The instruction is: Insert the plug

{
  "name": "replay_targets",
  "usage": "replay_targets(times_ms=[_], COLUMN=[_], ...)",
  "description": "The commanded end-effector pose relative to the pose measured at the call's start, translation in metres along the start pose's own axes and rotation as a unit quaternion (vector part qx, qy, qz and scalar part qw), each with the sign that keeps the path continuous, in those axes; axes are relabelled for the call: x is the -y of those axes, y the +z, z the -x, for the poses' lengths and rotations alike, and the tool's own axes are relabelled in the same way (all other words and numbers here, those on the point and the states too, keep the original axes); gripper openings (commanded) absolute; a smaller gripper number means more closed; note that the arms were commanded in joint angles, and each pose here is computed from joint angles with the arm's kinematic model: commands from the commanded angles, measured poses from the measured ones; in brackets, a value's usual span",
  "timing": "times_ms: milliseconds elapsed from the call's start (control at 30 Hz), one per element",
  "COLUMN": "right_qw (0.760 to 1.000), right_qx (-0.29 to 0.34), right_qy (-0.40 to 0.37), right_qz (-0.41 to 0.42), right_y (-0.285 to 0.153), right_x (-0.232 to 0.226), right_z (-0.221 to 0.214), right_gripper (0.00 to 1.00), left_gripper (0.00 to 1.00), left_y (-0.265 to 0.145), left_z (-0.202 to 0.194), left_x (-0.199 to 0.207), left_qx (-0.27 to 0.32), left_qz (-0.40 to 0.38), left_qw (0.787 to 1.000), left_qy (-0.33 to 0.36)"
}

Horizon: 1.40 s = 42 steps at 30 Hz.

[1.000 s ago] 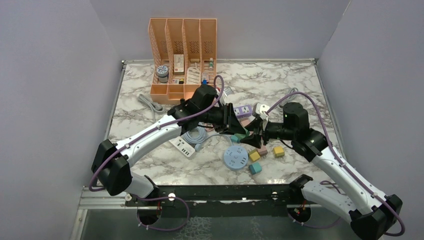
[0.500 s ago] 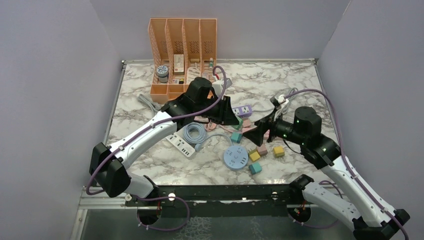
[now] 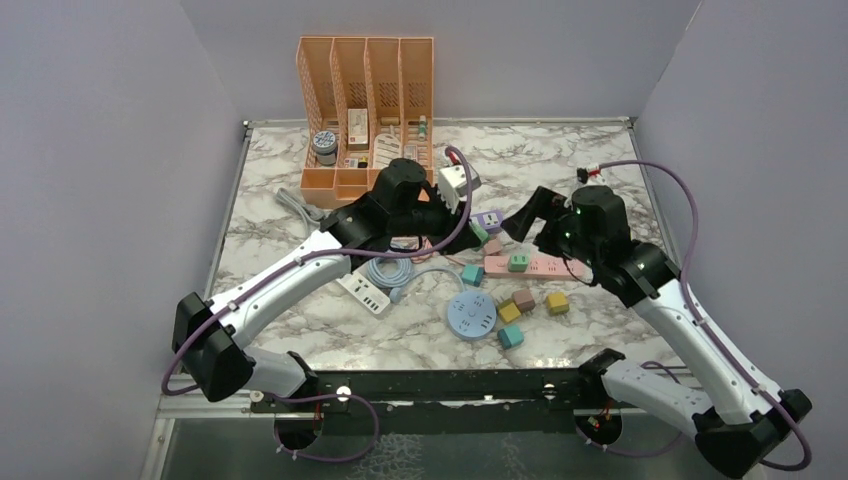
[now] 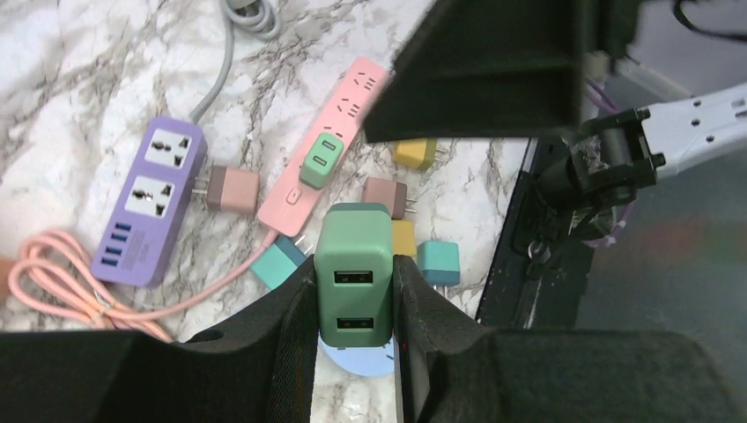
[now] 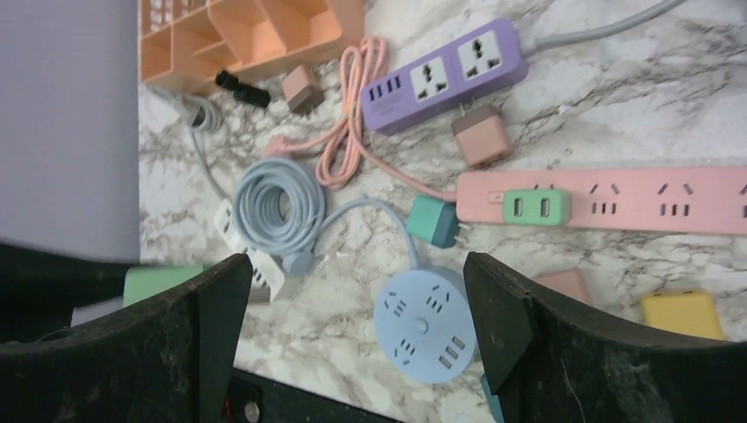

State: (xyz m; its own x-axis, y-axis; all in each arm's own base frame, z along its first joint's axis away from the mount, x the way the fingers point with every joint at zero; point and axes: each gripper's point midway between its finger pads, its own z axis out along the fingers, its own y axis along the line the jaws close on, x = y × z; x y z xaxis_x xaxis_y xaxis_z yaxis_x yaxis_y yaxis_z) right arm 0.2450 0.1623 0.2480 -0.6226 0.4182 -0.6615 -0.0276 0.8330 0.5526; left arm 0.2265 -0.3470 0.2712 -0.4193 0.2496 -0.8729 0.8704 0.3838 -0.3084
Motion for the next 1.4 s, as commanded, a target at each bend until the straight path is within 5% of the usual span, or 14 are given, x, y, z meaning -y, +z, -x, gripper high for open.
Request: replay_targets(times_ms=[0,333,633,933,1367], right_qw=[0.998,0.985,0.959,0.937,0.931], right_qx=[0.025,0.001,0.018,0.003,0.014], right_qy=[0.027,0.123,0.223,0.316,0.317], right_qz=[-0.055,-0.121,-0.173,-0.151,-0.181], right_y=[0.015,0.027,0.024,0.038,0.039], right_x=[0.016,0.103,0.183,0.213,0.230], right_z=[0.032,0.043,0.049,0.039,0.029], right_gripper=[0.91,0.91,0.91,0.89,0.85], left_gripper=[0.00,0.00,0.00,0.00,0.00], left_y=[0.013,0.056,0.118,0.167,0.215], left_z=[0.012,-0.007,-0.021,-0.041,-0.086], left_x=[0.014,0.058,0.062,0.043,0.009], left_qx=[0.017,-0.001,-0.069,-0.163,-0.270], left_qz=[-0.039,-0.109,-0.073,-0.052,-0.053], left_qw=[0.994,0.970,0.949,0.914,0.879], left_qy=[0.105,0.219,0.298,0.367,0.389])
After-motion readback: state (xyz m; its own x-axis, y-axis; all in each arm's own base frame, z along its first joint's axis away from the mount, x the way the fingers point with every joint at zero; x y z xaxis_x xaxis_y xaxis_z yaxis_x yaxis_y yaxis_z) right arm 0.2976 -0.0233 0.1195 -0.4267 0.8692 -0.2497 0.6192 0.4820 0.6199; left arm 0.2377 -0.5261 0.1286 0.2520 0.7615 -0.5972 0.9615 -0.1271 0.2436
